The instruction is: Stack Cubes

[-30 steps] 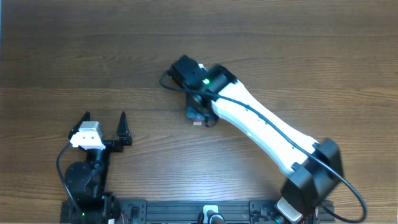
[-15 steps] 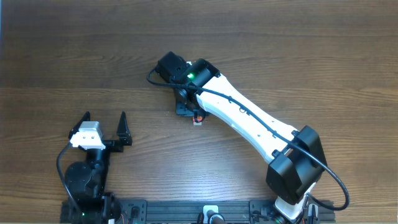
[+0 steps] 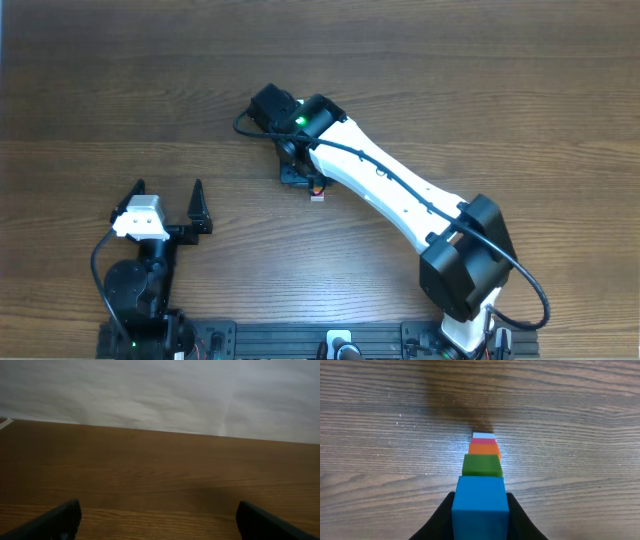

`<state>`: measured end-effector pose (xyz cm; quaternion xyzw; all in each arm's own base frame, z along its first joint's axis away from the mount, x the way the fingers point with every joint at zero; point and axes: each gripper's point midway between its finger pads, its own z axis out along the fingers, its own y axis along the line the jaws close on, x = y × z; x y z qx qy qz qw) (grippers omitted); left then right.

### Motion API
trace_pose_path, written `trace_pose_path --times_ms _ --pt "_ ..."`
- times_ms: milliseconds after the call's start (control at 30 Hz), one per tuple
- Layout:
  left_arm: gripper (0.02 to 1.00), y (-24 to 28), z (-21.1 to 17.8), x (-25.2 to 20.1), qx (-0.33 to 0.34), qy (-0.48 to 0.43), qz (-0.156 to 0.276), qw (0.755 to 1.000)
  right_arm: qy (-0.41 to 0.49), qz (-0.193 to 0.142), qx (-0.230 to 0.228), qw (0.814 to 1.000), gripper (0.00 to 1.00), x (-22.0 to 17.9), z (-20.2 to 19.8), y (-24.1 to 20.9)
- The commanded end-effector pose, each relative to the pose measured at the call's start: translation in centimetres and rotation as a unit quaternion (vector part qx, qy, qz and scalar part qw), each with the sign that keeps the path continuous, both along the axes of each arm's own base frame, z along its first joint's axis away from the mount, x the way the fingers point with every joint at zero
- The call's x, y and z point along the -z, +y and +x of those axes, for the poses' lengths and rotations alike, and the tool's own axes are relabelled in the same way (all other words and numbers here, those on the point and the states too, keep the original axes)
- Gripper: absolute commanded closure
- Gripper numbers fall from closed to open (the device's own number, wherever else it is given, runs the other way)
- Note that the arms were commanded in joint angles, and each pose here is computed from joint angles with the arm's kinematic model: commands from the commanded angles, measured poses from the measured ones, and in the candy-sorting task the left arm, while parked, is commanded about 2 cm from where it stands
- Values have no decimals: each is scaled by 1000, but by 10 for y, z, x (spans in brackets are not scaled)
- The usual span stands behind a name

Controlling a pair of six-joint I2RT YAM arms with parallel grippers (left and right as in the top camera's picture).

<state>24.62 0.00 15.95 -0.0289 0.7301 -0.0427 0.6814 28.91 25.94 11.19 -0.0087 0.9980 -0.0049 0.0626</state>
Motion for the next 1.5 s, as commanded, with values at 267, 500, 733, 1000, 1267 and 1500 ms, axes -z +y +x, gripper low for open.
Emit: trace_pose_path --times_ms 267,500,733,1000,1267,1500 --pt "18 -1 0 1 3 0 5 1000 -8 -2 6 1000 989 0 10 -1" --pt "18 -1 0 1 3 0 5 1000 -1 -8 6 1000 989 7 10 -1" --pt "18 -1 0 1 3 0 6 1000 0 -8 5 1000 967 7 9 -1" --pt "18 -1 0 1 3 0 5 1000 0 -9 5 1000 597 7 9 -1" --pt "18 -1 0 1 3 0 5 1000 1 -9 5 1000 91 8 9 -1" --pt "18 -1 0 1 3 0 5 1000 -21 -4 -4 1000 7 -1 16 -1"
